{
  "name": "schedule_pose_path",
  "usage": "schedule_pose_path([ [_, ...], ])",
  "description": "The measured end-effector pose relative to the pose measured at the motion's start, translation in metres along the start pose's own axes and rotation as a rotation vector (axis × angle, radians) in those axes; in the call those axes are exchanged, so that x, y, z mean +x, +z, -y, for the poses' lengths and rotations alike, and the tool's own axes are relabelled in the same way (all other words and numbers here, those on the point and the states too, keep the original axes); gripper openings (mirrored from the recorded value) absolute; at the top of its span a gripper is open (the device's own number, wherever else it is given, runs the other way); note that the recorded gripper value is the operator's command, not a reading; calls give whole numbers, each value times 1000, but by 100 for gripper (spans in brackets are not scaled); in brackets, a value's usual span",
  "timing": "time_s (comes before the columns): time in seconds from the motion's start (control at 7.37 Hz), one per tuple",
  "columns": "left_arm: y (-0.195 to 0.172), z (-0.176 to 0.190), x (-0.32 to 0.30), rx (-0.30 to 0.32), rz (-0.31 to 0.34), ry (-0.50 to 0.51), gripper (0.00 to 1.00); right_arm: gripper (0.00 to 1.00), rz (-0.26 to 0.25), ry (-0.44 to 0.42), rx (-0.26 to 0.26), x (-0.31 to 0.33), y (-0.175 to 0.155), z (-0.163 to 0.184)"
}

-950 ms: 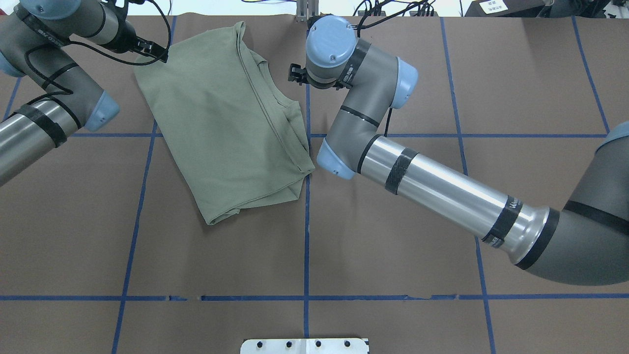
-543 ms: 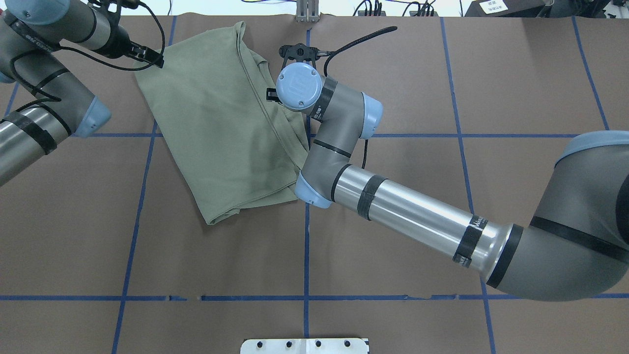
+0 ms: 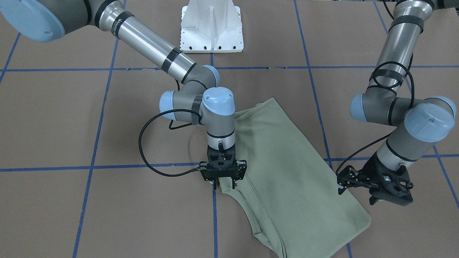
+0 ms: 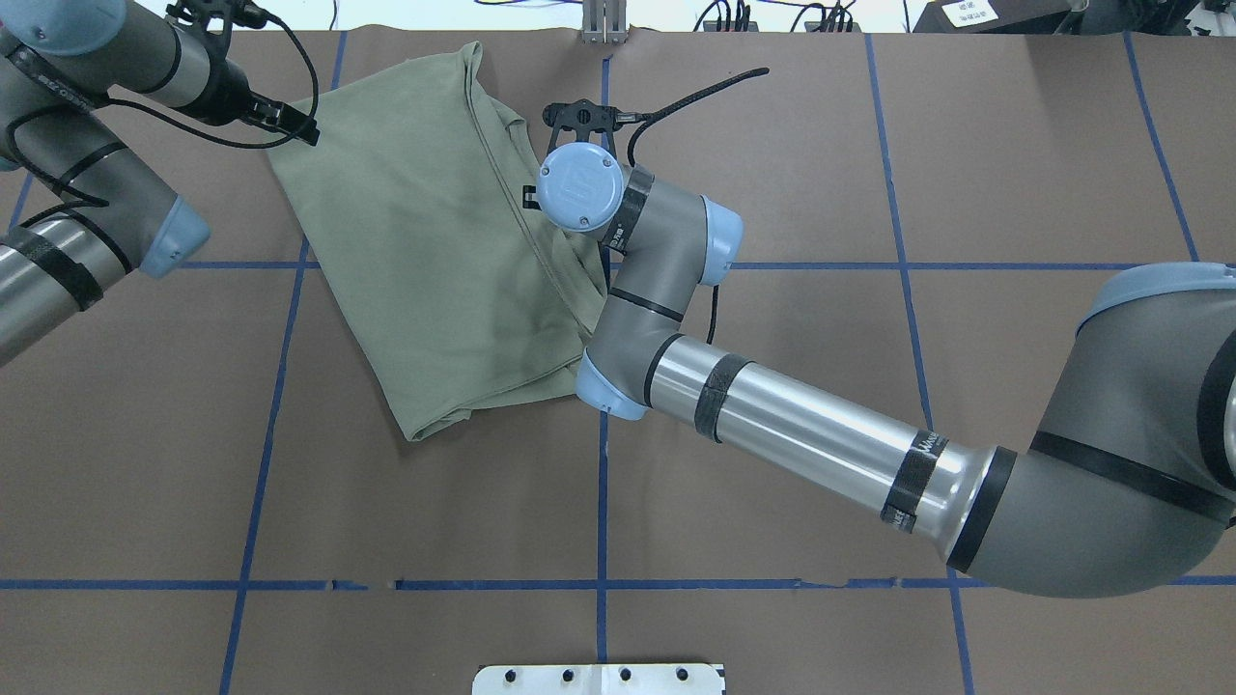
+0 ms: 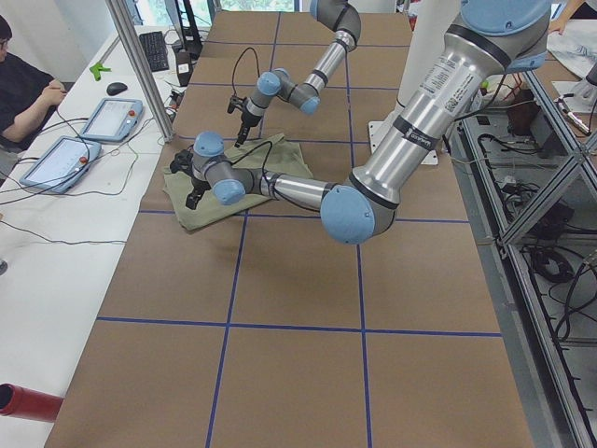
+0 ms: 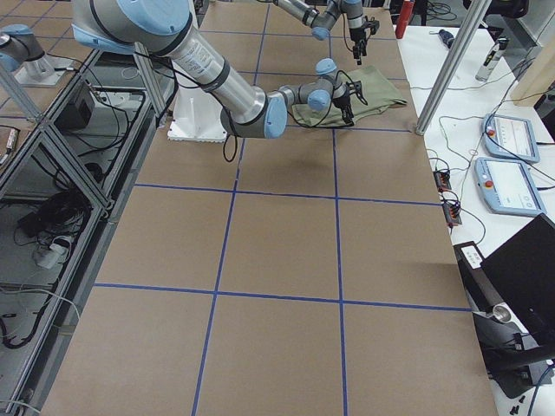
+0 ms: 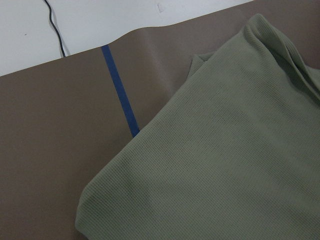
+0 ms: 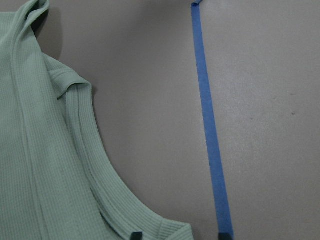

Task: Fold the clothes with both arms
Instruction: 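Reach the right gripper to the shirt's side edge and grasp it, then pull the shirt toward the robot with the right gripper, straightening it lengthwise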

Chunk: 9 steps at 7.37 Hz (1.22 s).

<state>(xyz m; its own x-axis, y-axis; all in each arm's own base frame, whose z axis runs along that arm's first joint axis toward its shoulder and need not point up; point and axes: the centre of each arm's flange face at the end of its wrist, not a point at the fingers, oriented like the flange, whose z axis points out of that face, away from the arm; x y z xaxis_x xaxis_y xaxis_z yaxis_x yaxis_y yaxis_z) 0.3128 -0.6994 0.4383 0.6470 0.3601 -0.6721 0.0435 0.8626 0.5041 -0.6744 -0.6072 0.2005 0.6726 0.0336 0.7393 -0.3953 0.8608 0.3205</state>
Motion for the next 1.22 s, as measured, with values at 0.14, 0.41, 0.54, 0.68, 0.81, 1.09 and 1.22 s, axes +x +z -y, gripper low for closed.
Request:
schedule_pose_path([
  [0.14, 0, 0, 0, 0, 0, 0, 100, 37, -2, -2, 0, 1, 1, 0],
  [0.41, 0, 0, 0, 0, 0, 0, 100, 28, -4, -5, -1, 1, 2, -1],
  [0.54, 0, 0, 0, 0, 0, 0, 100, 0, -5, -6, -1, 1, 2, -1],
  [0.68, 0, 0, 0, 0, 0, 0, 100, 0, -5, -6, -1, 1, 2, -1],
  [0.81, 0, 0, 0, 0, 0, 0, 100, 0, -5, -6, -1, 1, 2, -1],
  [1.09, 0, 0, 0, 0, 0, 0, 100, 0, 0, -7, -3, -1, 0, 0],
  [1.22, 0, 0, 0, 0, 0, 0, 100, 0, 9, -7, -2, -3, -4, 1],
])
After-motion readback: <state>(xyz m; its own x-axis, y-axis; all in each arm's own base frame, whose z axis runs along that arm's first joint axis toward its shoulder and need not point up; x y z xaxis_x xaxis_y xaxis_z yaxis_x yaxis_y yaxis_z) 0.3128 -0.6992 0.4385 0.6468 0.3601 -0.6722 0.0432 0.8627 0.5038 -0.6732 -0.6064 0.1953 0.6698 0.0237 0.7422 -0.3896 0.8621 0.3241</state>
